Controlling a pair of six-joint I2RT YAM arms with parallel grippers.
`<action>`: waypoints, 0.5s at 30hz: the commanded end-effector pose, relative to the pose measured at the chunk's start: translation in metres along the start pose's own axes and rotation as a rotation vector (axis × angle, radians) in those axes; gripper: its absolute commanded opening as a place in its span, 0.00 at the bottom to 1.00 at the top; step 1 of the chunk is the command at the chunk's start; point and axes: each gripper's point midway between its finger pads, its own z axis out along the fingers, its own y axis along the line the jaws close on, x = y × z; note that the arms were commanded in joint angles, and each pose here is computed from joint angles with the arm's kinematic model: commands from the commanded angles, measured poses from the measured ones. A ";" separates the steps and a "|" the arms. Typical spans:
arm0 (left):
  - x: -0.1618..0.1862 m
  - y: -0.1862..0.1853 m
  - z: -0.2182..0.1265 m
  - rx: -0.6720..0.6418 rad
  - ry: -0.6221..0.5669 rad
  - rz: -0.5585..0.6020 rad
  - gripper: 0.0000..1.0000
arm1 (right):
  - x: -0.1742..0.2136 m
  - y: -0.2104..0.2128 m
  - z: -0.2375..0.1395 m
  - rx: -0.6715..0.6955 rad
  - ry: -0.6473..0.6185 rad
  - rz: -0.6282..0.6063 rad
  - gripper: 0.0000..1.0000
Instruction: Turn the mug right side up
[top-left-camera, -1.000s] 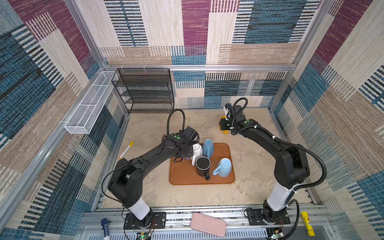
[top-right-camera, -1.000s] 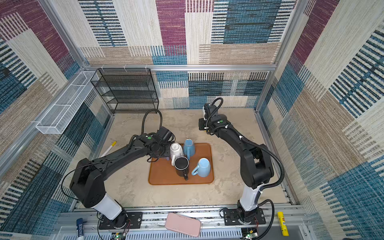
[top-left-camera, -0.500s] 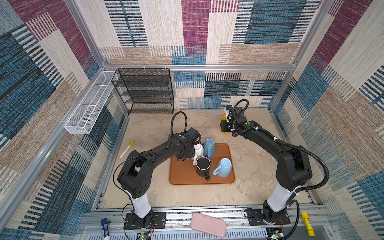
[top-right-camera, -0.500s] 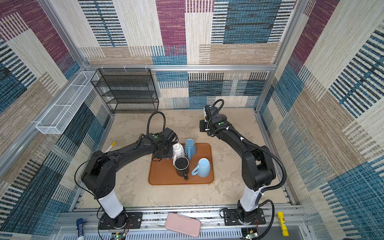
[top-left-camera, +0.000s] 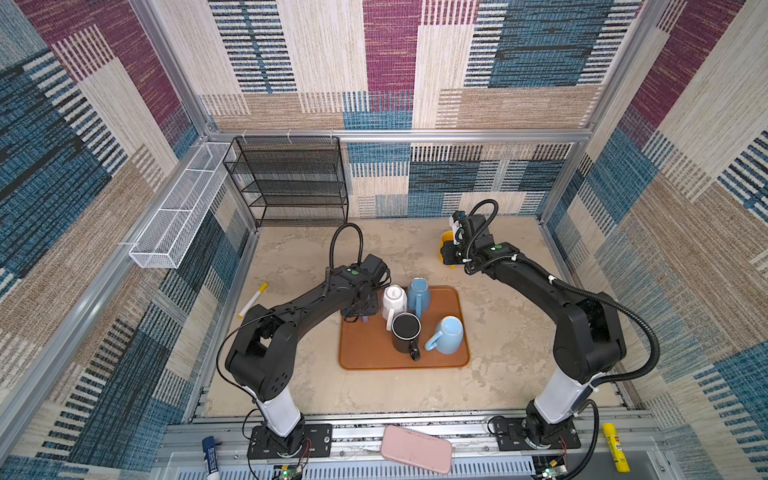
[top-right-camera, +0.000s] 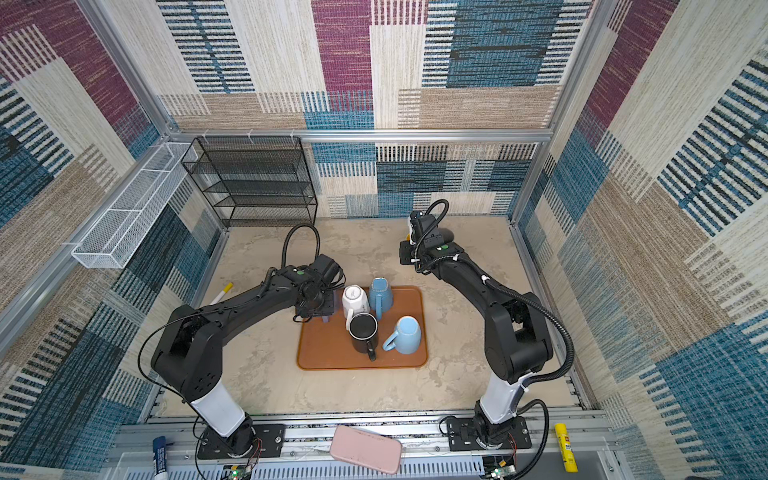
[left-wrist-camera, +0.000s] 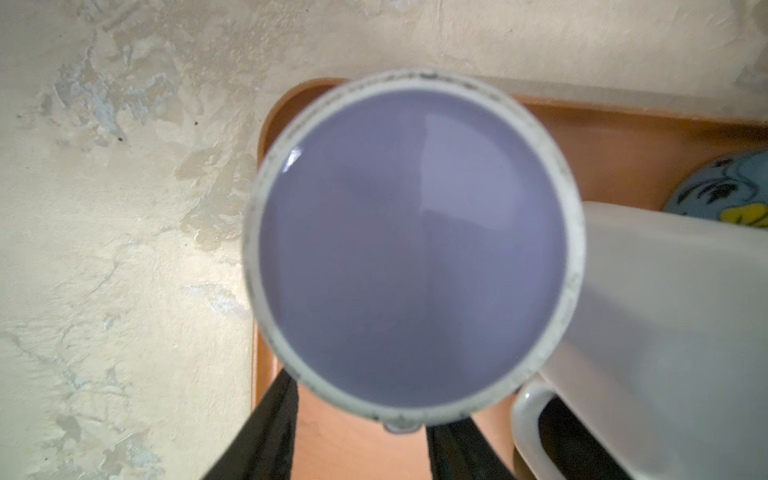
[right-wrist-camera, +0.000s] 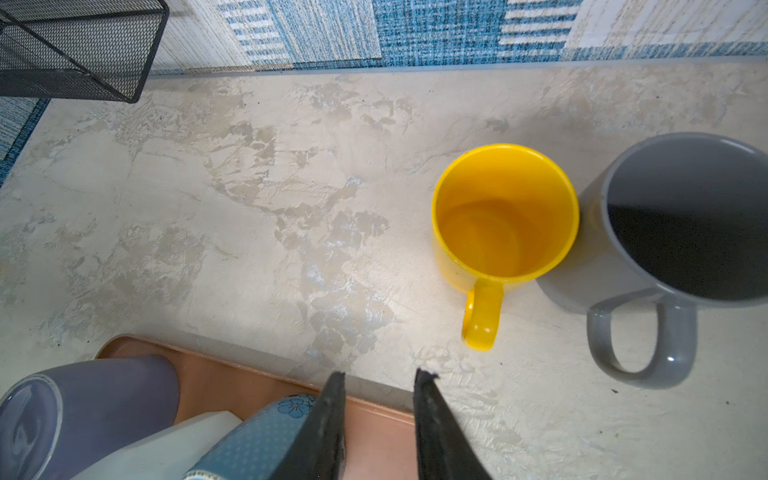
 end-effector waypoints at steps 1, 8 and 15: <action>-0.002 -0.001 -0.001 0.004 -0.004 0.034 0.45 | -0.010 0.006 -0.002 -0.022 -0.037 0.005 0.32; -0.005 -0.009 0.004 0.019 0.012 0.048 0.37 | -0.011 0.004 -0.004 -0.011 -0.040 0.004 0.32; -0.005 -0.010 0.010 0.005 0.028 0.046 0.26 | -0.010 0.002 -0.005 -0.002 -0.040 0.004 0.32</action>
